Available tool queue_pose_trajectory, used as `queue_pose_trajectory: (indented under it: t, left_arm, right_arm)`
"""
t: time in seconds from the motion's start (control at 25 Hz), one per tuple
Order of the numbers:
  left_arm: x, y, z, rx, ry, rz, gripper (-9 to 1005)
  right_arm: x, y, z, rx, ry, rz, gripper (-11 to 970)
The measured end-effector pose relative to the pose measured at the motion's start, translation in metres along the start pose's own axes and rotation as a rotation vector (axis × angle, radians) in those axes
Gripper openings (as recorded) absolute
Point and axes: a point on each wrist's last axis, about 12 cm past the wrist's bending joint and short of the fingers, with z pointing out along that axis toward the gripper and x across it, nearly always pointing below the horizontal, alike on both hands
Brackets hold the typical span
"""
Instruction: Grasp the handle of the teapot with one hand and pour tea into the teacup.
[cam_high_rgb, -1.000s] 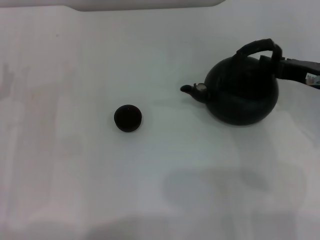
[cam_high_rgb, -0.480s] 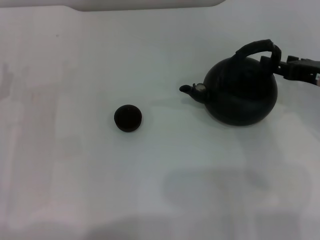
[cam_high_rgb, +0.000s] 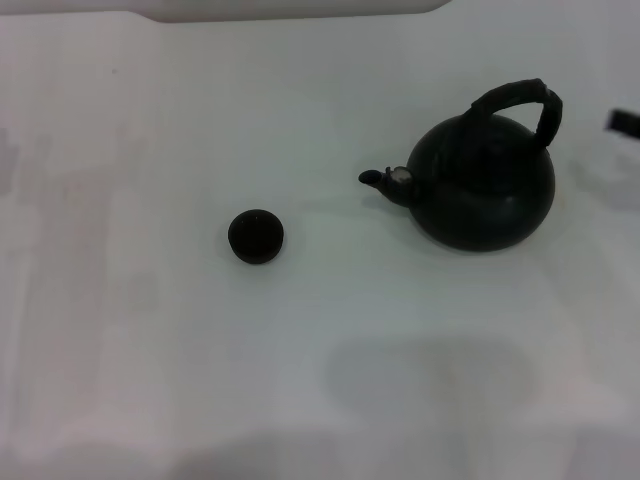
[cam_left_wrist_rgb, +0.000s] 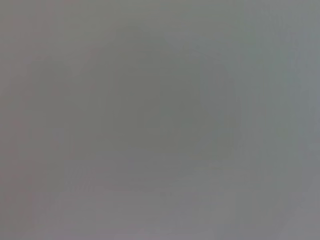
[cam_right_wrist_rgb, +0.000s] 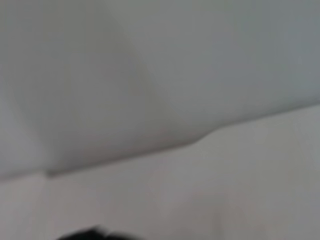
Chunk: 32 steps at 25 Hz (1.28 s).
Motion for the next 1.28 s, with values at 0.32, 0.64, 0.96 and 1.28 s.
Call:
queue_pose_trajectory:
  t: [0.32,0.64,0.96,1.28]
  left_arm:
    - [0.001,0.002,-0.004,-0.013,0.002,-0.002,862]
    - [0.002,0.001,-0.005,-0.015,0.004,-0.006,861]
    - [0.001,0.000,-0.002,-0.011,0.001,-0.006,862]
    - [0.000,0.001,0.002,-0.023,-0.004,-0.001,861]
  right_arm:
    - [0.003,-0.054,-0.014,0.013,-0.249,0.061,826]
    - [0.019,-0.086,0.000,-0.017,-0.556,0.305,818]
    - [0.026,-0.085,0.018,-0.065,-0.649,0.592,815]
    - [0.010,-0.084,0.033,0.089,-0.673,0.245,812]
